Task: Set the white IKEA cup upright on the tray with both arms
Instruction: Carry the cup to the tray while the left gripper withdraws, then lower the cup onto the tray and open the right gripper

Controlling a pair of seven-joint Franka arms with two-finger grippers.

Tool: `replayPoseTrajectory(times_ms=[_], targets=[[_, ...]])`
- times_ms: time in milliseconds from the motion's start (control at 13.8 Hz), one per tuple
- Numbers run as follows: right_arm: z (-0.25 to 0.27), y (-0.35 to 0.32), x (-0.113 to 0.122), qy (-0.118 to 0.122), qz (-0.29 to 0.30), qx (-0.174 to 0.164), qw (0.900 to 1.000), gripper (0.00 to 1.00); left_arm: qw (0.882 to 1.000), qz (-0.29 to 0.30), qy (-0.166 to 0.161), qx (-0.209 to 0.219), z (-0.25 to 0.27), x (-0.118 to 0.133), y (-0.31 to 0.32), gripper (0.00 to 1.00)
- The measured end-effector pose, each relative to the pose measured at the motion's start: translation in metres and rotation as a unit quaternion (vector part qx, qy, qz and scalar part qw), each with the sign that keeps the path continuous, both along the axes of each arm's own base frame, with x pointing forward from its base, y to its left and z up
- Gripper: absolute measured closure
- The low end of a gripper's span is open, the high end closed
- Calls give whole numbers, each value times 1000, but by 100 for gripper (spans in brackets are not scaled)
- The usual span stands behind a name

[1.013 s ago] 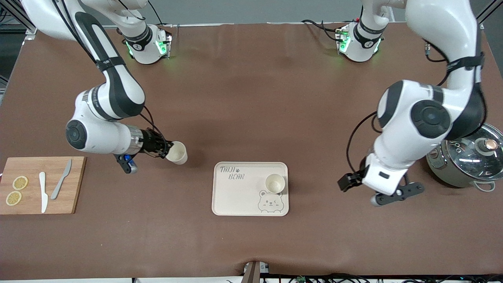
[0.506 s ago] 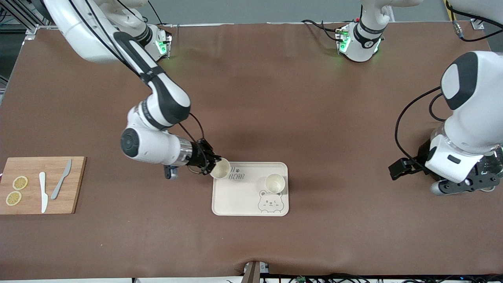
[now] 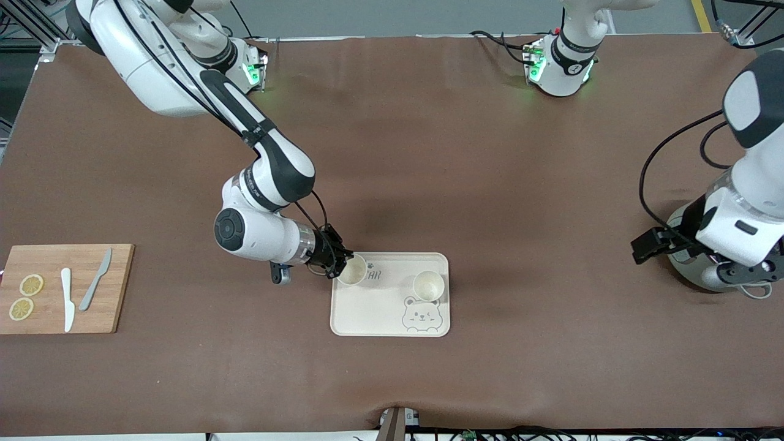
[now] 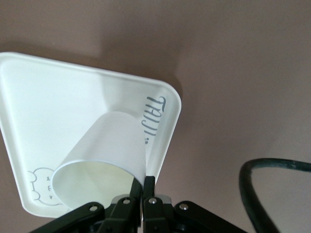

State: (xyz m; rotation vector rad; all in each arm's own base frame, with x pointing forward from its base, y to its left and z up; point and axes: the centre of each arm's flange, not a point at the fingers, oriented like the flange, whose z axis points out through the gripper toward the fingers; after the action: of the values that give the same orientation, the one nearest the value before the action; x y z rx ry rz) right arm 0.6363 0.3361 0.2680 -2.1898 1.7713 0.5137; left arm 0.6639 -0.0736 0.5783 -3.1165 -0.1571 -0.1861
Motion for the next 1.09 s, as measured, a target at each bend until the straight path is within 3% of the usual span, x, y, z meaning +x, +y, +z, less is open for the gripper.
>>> replayPoseTrajectory(times_ms=[434, 506, 723, 1085], targets=[[-22, -5, 4, -2, -7, -3, 1000, 97, 1000, -1, 29, 7, 36, -32, 30, 0], [-22, -5, 4, -7, -2, -9, 1000, 92, 1000, 0, 30, 8, 41, -38, 31, 0], [-22, -5, 4, -39, 39, -51, 997, 60, 1000, -2, 28, 10, 44, -62, 30, 0], [-4, 4, 6, -52, 52, -49, 996, 6, 1000, -1, 15, 11, 43, -81, 38, 0]])
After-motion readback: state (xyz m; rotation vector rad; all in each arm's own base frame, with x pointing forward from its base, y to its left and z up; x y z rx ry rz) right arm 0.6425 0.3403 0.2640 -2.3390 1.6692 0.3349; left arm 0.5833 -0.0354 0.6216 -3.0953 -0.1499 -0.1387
